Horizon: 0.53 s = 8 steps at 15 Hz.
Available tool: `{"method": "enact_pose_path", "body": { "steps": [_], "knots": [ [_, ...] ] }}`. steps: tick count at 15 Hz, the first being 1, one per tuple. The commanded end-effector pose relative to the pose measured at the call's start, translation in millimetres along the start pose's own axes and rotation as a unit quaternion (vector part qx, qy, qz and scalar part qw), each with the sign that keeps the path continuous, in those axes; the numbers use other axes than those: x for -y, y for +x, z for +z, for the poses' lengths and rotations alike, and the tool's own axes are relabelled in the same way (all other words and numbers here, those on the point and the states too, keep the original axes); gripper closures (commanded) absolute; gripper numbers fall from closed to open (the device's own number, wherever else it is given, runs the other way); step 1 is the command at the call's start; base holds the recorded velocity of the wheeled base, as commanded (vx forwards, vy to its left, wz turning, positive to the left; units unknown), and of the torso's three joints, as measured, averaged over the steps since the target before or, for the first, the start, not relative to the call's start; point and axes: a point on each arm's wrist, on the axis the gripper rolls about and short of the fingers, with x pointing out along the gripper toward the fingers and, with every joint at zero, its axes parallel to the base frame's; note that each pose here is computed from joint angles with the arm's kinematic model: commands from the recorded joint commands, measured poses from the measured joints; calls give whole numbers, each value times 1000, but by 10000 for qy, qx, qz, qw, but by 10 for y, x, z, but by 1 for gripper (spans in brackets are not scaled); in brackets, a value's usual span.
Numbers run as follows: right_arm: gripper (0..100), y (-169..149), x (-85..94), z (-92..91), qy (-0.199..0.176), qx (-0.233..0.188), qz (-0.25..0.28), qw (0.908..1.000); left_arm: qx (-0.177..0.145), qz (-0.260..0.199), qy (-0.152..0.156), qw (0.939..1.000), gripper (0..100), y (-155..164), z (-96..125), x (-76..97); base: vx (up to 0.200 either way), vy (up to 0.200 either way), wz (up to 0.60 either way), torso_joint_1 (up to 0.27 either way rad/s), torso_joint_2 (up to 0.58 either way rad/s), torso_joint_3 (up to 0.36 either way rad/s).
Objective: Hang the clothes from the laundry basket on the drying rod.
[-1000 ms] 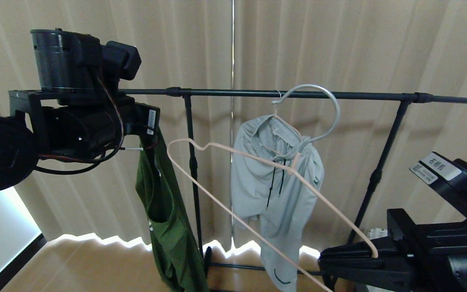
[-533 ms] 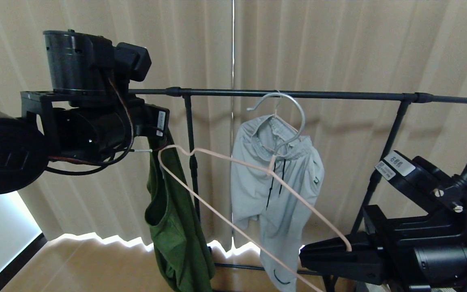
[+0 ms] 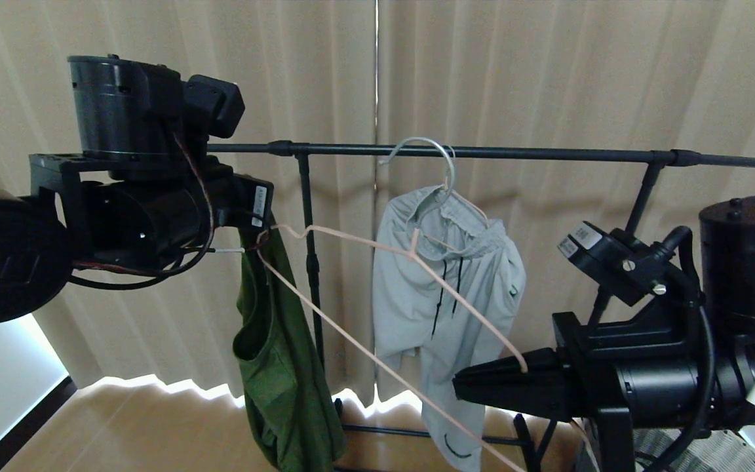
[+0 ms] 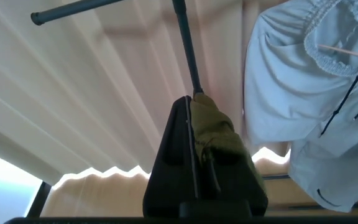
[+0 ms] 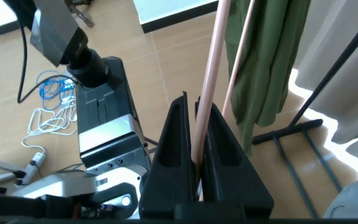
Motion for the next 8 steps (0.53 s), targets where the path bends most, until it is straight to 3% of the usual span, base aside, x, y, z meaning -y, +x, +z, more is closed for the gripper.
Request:
{"method": "enact_pose_path", "body": {
  "steps": [1, 8],
  "knots": [
    [100, 91, 56, 23, 1, 27, -28, 10000, -8, 68, -3, 10000, 100, -41, -11, -33, 0, 0, 0, 0, 0, 0],
    [100, 318, 193, 71, 86, 114, -10, 9999, -34, 72, 15, 10000, 100, -164, -57, -72, 0, 0, 0, 0, 0, 0]
  ]
}}
